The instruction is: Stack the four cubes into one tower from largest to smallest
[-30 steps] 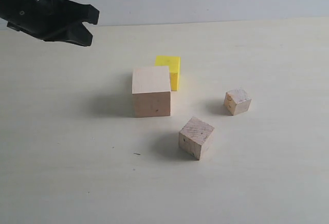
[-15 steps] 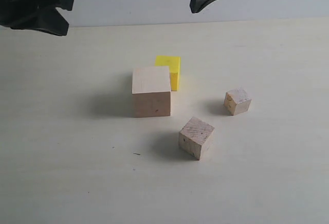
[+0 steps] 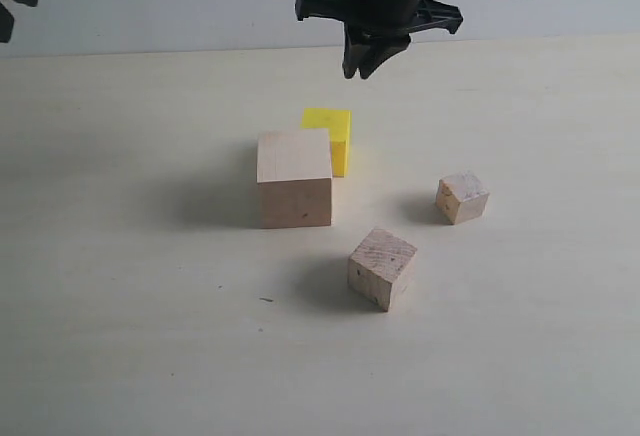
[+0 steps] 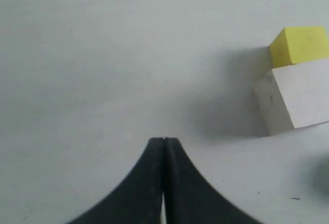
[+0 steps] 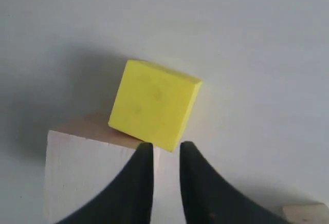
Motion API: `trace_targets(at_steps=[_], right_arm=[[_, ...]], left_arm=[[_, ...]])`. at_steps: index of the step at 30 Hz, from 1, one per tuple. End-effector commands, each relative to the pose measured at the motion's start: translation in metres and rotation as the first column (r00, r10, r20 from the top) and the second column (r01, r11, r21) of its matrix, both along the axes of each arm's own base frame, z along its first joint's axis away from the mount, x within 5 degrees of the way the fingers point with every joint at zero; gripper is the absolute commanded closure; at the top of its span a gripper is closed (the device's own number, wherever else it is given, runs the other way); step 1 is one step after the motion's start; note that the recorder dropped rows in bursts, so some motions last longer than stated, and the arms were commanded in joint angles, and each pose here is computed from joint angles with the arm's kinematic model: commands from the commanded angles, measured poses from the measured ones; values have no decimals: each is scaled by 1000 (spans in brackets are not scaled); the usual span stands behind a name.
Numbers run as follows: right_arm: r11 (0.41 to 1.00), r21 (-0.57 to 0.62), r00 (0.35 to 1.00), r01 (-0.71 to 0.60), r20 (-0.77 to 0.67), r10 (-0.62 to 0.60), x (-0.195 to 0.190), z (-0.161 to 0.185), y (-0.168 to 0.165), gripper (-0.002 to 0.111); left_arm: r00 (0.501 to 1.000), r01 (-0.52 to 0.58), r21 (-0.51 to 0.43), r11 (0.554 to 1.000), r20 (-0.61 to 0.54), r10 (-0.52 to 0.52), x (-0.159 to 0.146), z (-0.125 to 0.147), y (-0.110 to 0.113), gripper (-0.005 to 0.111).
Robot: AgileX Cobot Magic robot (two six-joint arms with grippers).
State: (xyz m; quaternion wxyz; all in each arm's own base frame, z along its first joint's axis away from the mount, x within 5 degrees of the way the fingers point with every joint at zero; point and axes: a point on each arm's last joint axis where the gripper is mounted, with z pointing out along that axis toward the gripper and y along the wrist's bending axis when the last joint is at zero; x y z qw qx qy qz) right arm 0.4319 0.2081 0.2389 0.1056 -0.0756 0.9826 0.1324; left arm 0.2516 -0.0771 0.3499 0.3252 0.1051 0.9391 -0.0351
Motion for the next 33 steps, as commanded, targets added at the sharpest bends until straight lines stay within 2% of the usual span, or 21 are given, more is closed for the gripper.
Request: trace_targets(at_steps=[1, 6, 9, 14, 25, 33], right_arm=[[1000, 20, 1000, 16, -2, -16, 1, 0, 3, 71], [995, 88, 999, 48, -7, -48, 5, -5, 10, 43], [985, 151, 996, 86, -13, -85, 8, -8, 15, 35], [970, 213, 992, 121, -48, -113, 11, -16, 22, 35], [958, 128, 965, 258, -80, -250, 27, -10, 18, 35], [946, 114, 950, 303, -113, -291, 33, -28, 20, 35]], left_arm=[[999, -8, 4, 1000, 53, 8, -8, 14, 9, 107], [996, 58, -62, 996, 64, -54, -19, 22, 4, 107], [995, 74, -88, 993, 71, -68, -24, 26, 3, 107], [994, 84, -97, 992, 84, -76, -31, 31, 4, 107], [994, 102, -113, 988, 61, -96, -40, 22, 4, 107], [991, 123, -135, 983, 70, -114, -47, 24, 3, 107]])
